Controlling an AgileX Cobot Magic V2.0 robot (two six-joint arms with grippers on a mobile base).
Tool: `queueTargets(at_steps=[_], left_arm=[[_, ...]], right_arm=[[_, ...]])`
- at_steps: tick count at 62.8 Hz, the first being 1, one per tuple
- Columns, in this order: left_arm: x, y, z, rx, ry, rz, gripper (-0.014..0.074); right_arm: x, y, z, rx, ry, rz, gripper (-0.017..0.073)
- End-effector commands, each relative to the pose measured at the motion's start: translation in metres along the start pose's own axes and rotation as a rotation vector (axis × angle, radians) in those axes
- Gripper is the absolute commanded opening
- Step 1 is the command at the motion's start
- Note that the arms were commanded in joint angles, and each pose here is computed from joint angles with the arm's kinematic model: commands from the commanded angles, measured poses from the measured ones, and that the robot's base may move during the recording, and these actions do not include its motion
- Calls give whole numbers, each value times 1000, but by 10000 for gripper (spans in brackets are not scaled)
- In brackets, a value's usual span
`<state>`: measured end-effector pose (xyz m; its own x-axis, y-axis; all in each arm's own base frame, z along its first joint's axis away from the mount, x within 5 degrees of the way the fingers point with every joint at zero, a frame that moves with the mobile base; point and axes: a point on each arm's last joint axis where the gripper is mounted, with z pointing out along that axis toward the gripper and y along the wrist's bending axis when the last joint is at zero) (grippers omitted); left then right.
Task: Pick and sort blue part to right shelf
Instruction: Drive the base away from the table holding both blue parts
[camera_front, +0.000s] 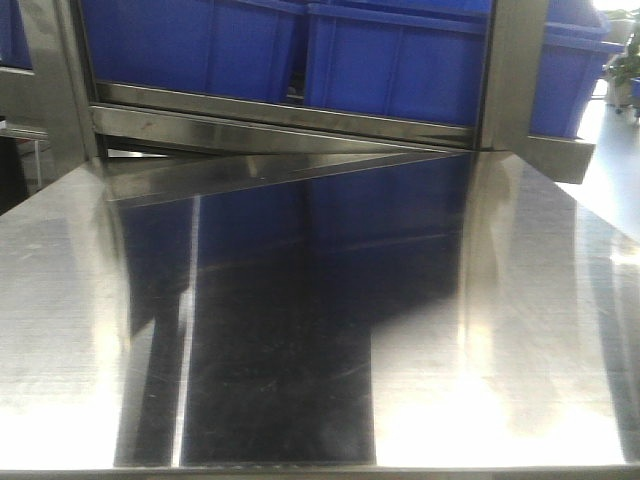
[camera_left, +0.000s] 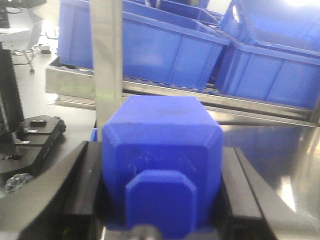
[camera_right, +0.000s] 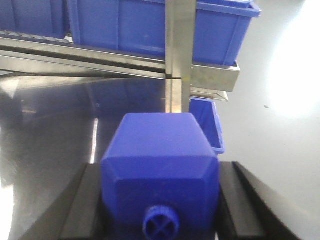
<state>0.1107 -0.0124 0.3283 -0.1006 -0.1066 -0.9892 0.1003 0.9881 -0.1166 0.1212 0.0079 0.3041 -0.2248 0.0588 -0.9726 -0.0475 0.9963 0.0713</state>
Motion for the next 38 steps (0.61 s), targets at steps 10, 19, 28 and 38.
queueTargets(at_steps=[10, 19, 28, 38], left_arm=[[-20, -2, -3, 12, -133, -2, 210], [-20, -2, -3, 12, -133, -2, 210], [-20, -2, -3, 12, -133, -2, 210], [-20, -2, -3, 12, -133, -2, 210]], right_arm=[[-19, 1, -4, -5, -129, -10, 286], [-19, 1, -4, -5, -129, -10, 286], [-19, 1, -4, -5, -129, -10, 286], [-19, 1, -4, -5, -129, -10, 286]])
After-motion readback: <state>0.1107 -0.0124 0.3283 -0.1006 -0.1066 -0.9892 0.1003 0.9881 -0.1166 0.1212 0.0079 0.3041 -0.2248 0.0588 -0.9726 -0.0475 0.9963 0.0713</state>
